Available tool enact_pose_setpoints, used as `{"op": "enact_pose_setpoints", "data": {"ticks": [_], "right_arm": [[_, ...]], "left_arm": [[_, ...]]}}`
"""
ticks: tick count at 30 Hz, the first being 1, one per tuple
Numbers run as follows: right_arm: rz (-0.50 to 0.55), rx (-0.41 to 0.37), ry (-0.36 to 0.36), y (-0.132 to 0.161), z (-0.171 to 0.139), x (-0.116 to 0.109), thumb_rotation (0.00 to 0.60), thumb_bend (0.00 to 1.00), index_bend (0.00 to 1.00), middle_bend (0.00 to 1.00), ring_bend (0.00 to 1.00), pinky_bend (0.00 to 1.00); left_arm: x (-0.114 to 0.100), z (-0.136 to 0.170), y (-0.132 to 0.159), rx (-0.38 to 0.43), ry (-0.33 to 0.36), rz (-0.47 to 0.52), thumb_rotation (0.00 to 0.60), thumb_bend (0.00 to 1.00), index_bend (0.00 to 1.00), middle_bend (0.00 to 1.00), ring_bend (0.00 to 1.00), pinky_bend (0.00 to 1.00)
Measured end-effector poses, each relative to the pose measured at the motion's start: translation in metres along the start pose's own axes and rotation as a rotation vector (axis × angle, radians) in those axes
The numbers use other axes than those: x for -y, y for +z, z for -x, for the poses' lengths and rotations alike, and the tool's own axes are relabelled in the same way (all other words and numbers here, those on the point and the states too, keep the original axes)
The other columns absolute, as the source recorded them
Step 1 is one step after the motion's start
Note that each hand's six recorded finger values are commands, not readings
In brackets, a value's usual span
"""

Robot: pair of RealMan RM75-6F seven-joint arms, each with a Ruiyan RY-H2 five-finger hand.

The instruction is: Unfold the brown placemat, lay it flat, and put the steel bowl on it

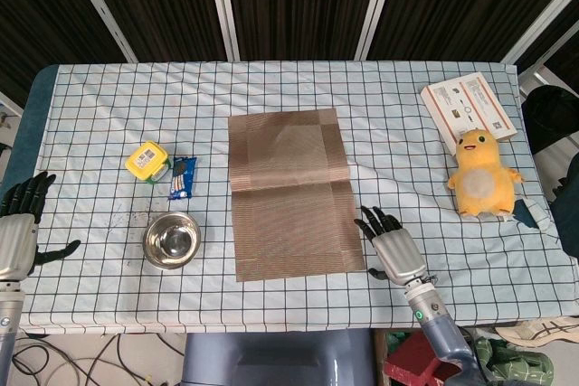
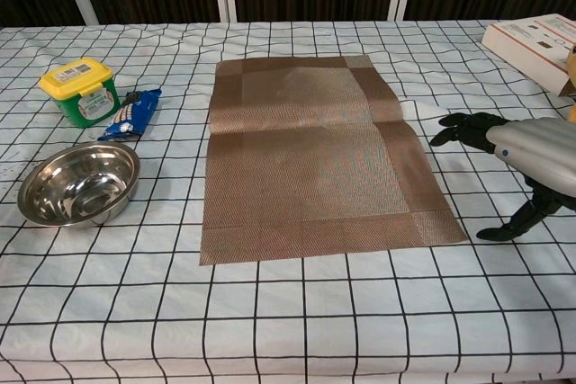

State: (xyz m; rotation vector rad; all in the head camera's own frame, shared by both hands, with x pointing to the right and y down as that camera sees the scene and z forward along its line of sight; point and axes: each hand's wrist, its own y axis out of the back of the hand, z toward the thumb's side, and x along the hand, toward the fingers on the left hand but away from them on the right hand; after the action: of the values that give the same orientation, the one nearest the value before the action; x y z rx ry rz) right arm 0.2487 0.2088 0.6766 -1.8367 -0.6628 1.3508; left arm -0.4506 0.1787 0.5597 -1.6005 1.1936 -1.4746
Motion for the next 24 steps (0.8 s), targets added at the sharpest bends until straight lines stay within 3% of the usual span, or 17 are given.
{"op": "enact_pose_setpoints", "data": {"ticks": [24], "right_arm": [[0.026, -0.014, 0.018, 0.013, 0.006, 0.015, 0.6, 0.06, 0.16, 0.0, 0.01, 0.16]], "left_arm": [[-0.001, -0.001, 0.0, -0.003, -0.001, 0.009, 0.6, 0.0, 0.0, 0.02, 0.0, 0.04]]}}
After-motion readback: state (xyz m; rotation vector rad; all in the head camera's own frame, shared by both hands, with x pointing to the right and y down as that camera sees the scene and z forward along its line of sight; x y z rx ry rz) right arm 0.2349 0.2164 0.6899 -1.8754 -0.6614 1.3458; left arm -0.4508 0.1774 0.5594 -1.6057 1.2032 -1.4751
